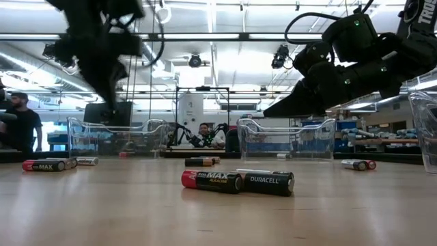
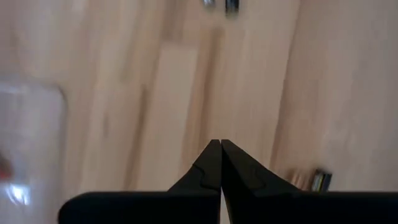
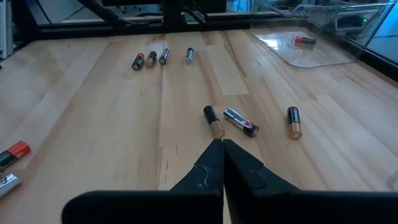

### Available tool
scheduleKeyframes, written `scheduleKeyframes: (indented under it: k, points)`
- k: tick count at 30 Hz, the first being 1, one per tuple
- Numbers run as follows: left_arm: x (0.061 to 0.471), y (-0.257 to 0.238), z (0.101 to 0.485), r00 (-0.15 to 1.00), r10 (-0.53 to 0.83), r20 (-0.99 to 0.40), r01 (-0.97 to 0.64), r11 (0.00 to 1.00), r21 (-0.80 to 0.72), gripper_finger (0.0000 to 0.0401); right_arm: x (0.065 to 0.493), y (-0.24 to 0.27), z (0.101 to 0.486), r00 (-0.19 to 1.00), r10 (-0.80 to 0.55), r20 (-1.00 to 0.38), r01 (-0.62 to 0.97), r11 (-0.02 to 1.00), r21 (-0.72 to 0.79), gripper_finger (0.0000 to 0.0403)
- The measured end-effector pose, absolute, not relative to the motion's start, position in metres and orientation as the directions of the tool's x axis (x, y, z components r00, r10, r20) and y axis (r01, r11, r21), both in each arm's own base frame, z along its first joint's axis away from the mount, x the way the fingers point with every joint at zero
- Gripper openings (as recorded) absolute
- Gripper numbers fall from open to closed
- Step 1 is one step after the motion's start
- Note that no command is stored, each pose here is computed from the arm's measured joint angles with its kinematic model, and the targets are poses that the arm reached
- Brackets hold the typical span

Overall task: Sort batteries
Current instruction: Put the silver battery into the top right transparent bin

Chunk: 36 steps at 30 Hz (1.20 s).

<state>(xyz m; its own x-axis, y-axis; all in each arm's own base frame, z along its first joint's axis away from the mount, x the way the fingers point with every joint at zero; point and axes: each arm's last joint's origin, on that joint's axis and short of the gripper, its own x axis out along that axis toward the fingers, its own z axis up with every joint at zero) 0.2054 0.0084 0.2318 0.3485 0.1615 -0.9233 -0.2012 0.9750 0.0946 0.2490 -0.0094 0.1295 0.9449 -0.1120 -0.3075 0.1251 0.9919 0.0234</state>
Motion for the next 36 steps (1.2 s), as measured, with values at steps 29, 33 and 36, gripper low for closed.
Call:
scheduleKeyframes:
  k: [29, 33, 36]
  points:
    - [0.206, 0.005, 0.150, 0.208, 0.097, -0.973, -0.213, 0.976, 0.052, 0.0181, 0.249, -0.010, 0.129, 0.944, -0.115, -0.308, 0.125, 0.992, 0.013, 0.0009]
    - [0.210, 0.005, 0.141, 0.173, 0.093, -0.981, -0.211, 0.976, 0.056, 0.0178, 0.249, -0.010, 0.129, 0.944, -0.115, -0.309, 0.125, 0.992, 0.013, 0.0009]
    - [0.211, 0.005, 0.137, 0.140, 0.090, -0.986, -0.210, 0.976, 0.059, 0.0164, 0.249, -0.010, 0.129, 0.944, -0.115, -0.309, 0.125, 0.992, 0.013, 0.0009]
